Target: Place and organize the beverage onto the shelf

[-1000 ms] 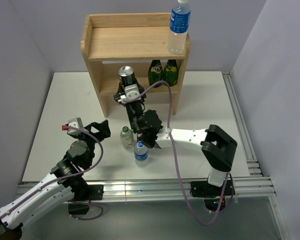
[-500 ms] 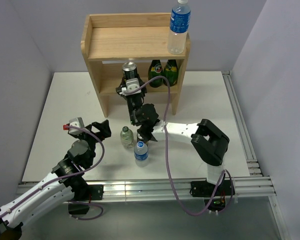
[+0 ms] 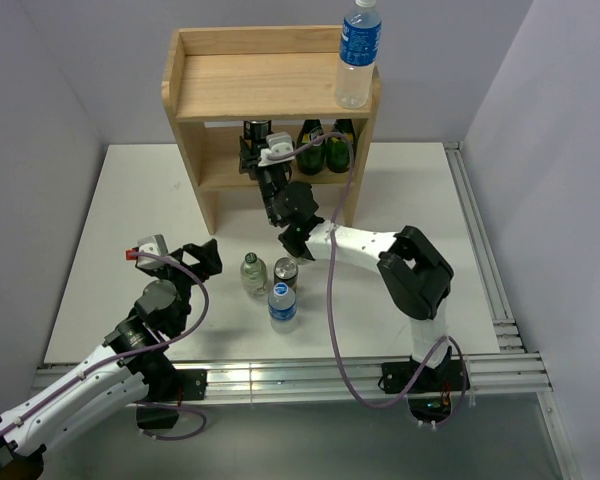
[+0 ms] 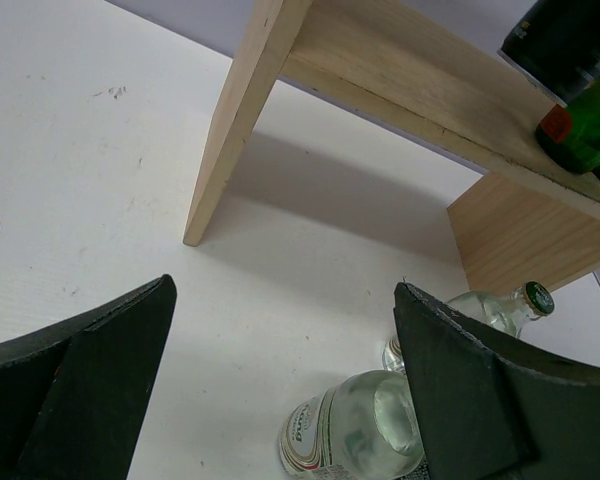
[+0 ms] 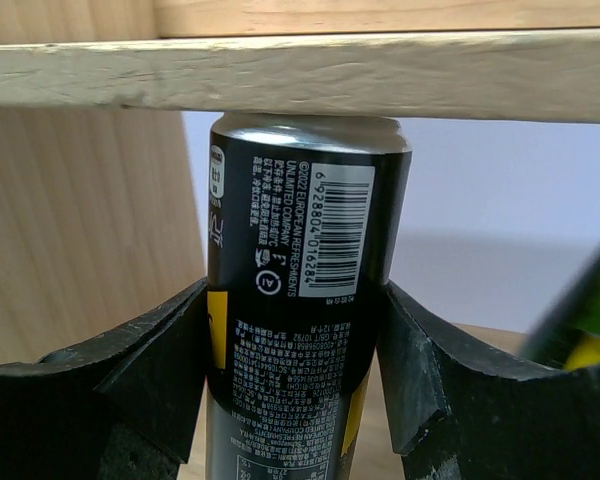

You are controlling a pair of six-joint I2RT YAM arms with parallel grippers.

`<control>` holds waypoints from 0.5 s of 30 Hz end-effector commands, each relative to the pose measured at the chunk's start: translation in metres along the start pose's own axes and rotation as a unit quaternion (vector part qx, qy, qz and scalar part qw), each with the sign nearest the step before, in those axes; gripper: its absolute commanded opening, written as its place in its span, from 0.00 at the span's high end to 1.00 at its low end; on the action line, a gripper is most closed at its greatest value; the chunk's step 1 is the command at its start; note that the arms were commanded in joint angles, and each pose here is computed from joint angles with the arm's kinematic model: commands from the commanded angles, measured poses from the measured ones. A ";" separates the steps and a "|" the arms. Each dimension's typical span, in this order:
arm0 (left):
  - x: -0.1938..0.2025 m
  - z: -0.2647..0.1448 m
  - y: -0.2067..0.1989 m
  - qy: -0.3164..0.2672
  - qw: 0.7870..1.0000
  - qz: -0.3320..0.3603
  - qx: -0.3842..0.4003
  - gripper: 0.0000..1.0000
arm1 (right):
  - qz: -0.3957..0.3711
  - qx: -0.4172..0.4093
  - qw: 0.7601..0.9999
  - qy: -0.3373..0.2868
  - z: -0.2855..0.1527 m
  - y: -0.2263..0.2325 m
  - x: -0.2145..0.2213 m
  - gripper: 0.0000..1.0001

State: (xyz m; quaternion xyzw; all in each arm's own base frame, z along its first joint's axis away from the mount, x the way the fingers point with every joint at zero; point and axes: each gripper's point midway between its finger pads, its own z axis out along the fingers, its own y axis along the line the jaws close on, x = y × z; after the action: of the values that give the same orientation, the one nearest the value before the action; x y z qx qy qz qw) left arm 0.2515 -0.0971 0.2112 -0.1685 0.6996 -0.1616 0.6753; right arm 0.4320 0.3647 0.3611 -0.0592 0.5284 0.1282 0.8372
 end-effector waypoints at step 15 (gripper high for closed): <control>-0.008 0.000 -0.003 -0.017 1.000 -0.003 0.007 0.02 | 0.038 -0.016 0.996 -0.077 0.037 0.020 -0.024 1.00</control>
State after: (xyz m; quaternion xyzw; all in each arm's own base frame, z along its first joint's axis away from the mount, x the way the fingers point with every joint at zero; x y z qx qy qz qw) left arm 0.2516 -0.0967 0.2117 -0.1637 0.6999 -0.1577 0.6771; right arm 0.4547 0.3995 0.3403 -0.0842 0.5311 0.1459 0.8304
